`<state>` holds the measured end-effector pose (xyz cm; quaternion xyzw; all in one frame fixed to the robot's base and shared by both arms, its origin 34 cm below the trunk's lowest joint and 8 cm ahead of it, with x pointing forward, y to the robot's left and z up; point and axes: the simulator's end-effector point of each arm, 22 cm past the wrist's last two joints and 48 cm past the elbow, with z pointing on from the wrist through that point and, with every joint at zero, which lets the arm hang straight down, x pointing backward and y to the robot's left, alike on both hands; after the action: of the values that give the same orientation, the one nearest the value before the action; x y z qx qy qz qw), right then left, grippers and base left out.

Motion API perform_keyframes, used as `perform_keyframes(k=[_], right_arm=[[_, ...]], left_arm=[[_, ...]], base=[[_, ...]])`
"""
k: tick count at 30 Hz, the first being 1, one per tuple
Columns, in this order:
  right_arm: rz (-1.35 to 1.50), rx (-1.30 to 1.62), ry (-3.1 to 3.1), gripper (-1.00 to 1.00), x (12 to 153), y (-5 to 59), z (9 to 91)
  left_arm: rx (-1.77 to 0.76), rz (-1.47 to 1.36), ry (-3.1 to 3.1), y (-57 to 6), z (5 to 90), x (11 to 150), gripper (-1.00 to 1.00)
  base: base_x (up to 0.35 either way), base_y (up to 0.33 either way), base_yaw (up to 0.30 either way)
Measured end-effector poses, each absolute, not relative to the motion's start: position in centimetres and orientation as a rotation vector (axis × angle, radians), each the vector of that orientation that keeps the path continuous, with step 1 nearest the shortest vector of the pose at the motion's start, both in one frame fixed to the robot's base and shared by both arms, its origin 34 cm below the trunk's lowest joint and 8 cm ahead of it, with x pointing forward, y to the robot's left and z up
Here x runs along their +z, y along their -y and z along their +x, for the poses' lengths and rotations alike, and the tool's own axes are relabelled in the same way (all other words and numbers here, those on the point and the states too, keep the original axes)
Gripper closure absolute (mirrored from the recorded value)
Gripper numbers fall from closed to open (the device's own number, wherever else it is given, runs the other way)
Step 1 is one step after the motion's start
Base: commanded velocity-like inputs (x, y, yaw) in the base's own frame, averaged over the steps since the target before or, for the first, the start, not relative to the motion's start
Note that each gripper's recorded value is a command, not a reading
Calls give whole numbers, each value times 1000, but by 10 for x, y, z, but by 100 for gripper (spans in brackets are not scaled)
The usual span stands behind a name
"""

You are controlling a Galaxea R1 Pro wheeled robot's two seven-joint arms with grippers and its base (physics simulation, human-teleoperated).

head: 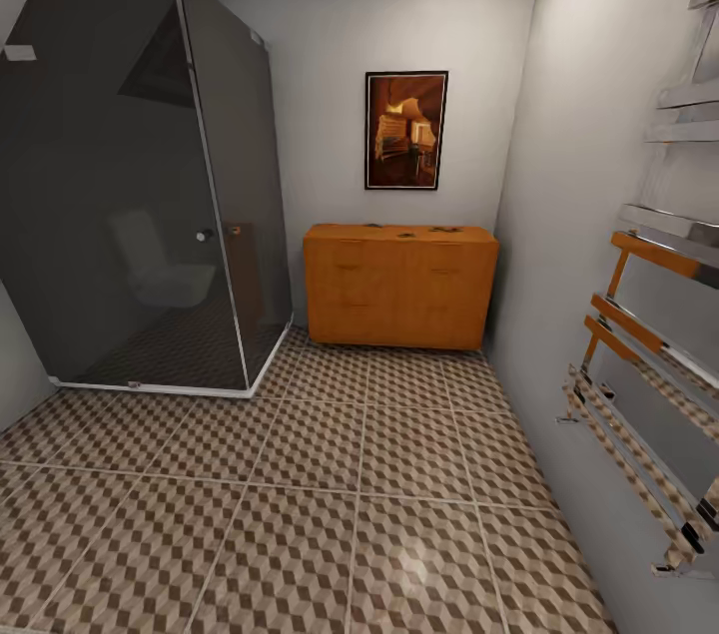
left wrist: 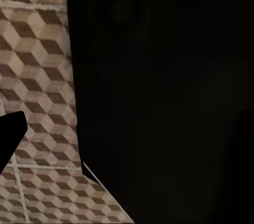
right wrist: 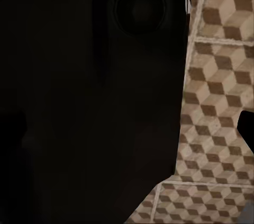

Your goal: Take the four mousetraps from the cabinet in the bathroom and place them on the bathroom floor. Make sure all four end up on the same floor surface, and ensure that at least two of them are either under or directly next to the same bathroom sink.

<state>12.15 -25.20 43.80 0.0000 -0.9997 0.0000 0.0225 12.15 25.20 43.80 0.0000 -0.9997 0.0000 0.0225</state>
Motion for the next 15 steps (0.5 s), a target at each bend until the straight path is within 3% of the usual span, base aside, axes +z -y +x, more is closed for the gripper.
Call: perform_keyframes(k=[15], right_arm=[[2,-51,3193,-100,438,226,165]], left_arm=[[-14,0,3090,-260,116,438,-100]], base=[[0,0,0]])
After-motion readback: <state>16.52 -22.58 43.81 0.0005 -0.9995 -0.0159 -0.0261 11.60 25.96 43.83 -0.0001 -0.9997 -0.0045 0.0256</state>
